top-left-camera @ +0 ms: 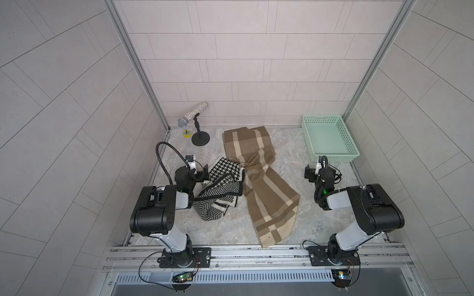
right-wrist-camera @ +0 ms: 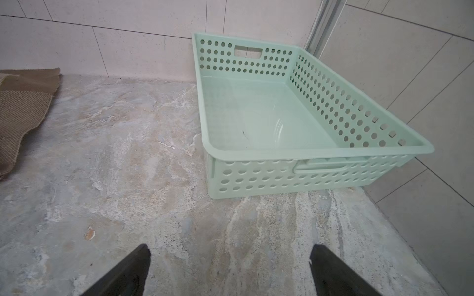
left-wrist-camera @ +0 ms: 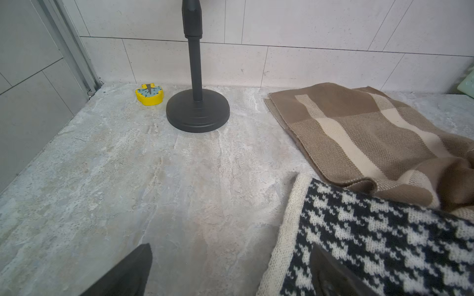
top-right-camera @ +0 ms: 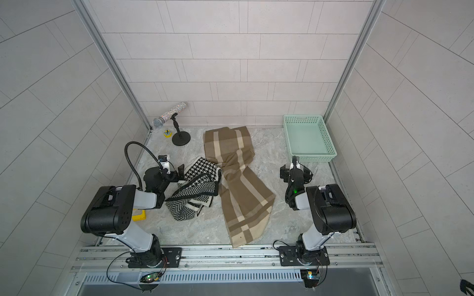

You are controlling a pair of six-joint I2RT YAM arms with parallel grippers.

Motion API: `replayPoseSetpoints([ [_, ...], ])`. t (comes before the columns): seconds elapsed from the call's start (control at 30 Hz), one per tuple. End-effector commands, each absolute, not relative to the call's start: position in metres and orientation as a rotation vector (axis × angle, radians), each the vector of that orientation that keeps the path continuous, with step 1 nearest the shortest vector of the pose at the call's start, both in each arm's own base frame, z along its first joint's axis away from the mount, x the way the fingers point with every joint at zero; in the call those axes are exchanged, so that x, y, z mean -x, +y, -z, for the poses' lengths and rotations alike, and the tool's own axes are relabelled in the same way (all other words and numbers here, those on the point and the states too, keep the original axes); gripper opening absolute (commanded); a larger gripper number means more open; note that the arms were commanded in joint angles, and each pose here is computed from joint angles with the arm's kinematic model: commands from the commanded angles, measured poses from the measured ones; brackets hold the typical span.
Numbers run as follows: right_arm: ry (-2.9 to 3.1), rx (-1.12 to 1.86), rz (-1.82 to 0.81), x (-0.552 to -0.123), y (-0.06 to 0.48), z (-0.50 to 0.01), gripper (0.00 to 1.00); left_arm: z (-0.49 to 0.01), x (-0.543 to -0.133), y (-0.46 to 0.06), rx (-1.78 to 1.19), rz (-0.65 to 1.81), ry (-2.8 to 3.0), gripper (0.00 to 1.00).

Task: Roll up the scarf and place it into the basket
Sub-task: Move the scarf to the center of the board.

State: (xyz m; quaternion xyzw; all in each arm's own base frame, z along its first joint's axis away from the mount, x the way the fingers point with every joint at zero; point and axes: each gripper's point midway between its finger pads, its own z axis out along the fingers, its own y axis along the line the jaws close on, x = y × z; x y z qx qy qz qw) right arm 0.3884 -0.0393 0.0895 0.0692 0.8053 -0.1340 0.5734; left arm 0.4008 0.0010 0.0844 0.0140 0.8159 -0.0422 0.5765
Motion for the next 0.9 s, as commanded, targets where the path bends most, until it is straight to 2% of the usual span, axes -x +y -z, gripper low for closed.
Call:
replayPoseSetpoints([
  [0.0,1.878,-0.151,0.325,-0.3863,-0.0410,-0.0948,1.00,-0.0889,-0.3979,0.0026,-0.026,0.092,1.896,1.00],
  [0.87,1.879,-0.151,0.328,-0.3859,-0.0416,-0.0945,1.00,-0.0897,-0.3975,-0.0037,-0.063,0.118,1.893,1.00],
])
